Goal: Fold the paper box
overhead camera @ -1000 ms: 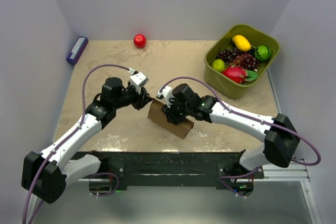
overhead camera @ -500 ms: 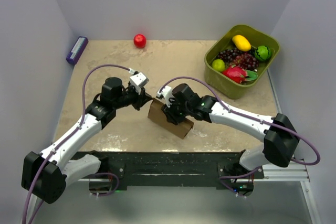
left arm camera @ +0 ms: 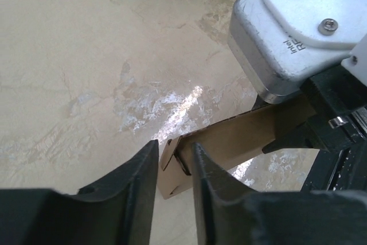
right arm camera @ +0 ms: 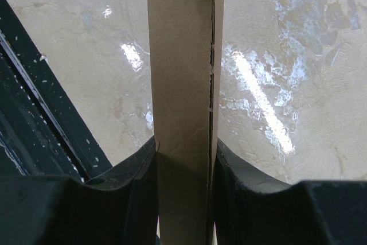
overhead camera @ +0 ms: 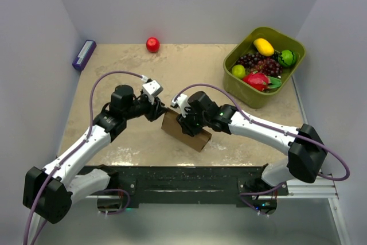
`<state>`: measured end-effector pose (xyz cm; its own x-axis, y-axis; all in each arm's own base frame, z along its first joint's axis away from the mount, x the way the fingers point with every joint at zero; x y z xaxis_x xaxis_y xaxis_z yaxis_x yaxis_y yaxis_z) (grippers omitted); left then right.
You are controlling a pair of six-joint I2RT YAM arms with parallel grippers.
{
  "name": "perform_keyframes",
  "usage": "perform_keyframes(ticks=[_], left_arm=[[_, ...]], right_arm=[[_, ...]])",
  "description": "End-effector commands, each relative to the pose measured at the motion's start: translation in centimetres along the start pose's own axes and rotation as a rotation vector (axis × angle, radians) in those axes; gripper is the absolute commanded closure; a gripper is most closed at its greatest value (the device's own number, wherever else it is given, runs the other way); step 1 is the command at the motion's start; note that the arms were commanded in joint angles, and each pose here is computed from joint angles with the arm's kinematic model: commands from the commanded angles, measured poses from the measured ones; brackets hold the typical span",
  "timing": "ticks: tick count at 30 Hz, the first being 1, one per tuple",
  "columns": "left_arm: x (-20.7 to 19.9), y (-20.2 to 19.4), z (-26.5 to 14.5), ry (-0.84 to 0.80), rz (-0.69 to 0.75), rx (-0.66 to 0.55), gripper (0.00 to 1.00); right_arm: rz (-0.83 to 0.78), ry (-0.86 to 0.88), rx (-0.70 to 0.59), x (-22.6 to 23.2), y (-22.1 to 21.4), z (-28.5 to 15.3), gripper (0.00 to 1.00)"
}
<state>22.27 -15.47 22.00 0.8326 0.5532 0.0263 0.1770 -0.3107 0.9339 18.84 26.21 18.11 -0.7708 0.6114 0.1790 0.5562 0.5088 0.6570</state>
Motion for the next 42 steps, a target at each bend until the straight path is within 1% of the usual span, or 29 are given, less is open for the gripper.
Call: perform_keyframes(ticks=[1,3,5,13,20,27,29,41,42], left_arm=[[0.4,0.7,-0.4,0.06,0.03,-0.019,0.61],[0.4,0.6,-0.3,0.056,0.027,-0.017,0.56],[0.5,0.7,-0.3,0.06,0.026,-0.015,0.55],[0.4,0.3,0.4,0.021,0.009,0.005,0.55],[0.3,0.4,0.5,0.001,0.007,-0.002,0.69],[-0.1,0.1,0.8,-0.042,-0.011,-0.004,0.78],[-0.1,0.1,0.8,-0.038,-0.01,-0.004,0.82],[-0.3,-0.2,0.7,-0.026,-0.023,0.013,0.95],[-0.4,-0.2,0.7,-0.021,-0.054,0.016,0.96]], right_arm=[[-0.01,0.017,-0.001,0.0,0.0,0.6,0.71],[-0.012,0.019,-0.002,0.1,0.0,0.6,0.71],[-0.01,0.022,0.0,0.1,0.0,0.6,0.71],[-0.008,0.02,0.004,0.1,-0.1,0.7,0.71],[-0.008,0.015,0.005,0.0,-0.1,0.7,0.71],[-0.006,-0.01,0.029,-0.3,-0.3,1.2,0.71],[-0.006,-0.013,0.03,-0.3,-0.3,1.2,0.71],[-0.002,-0.046,0.037,-0.7,-0.5,1.4,0.71],[0.0,-0.05,0.04,-0.7,-0.5,1.4,0.71]])
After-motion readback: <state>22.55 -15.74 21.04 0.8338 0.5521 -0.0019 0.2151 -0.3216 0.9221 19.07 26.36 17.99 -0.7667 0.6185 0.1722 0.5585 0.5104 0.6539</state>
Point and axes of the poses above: each gripper's point midway between its finger pads, its own z axis out along the fingers, its own x axis along the line the jaws close on, y = z × x, the point moved 8 cm from there along -z, back along the fingers, and after that the axes turned 9 degrees about z, right-handed, at the moved point
